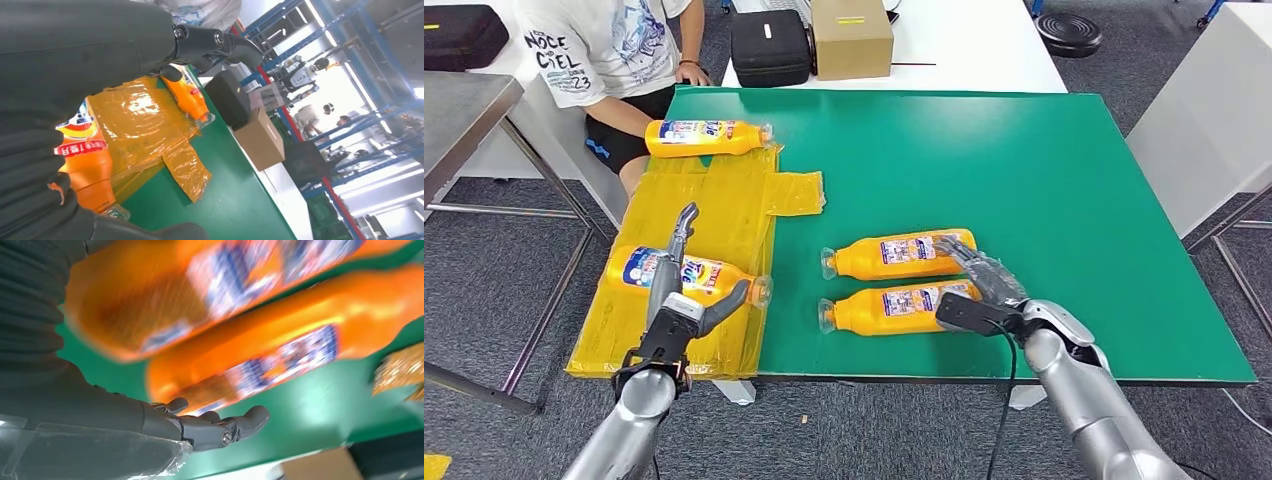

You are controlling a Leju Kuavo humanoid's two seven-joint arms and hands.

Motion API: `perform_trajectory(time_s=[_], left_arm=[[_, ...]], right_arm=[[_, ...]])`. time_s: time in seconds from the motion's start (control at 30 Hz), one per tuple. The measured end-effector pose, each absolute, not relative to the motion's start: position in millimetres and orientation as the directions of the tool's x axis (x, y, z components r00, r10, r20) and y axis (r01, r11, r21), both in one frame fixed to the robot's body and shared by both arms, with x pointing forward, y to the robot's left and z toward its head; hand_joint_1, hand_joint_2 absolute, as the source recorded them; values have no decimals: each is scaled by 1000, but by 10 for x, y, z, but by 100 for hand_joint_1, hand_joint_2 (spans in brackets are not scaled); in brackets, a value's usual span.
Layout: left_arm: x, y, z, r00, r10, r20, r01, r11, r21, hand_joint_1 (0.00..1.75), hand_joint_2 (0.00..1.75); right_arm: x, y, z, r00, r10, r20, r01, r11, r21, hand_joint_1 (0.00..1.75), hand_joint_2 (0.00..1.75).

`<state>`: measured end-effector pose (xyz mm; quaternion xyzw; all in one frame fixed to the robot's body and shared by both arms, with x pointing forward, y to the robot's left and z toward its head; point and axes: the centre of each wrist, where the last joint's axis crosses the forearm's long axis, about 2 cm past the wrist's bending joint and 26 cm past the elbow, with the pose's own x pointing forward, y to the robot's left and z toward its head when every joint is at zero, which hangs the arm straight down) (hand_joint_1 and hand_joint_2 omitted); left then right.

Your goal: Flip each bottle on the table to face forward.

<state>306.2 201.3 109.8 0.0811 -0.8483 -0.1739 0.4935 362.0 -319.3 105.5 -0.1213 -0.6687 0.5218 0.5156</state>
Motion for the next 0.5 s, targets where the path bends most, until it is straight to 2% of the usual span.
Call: perform_trajectory(time_s=[0.2,0.5], left_arm=[[3053,1973,1086,-476,-347,808,17,915,403,0,175],[3019,1952,1058,-445,-376,813,32,900,434,0,175]], right_arm=[[3730,-2842,1022,-471,674,569,-437,382,-814,0,175],[3806,-2574,1022,-507,646,570,-483,334,-809,0,175]])
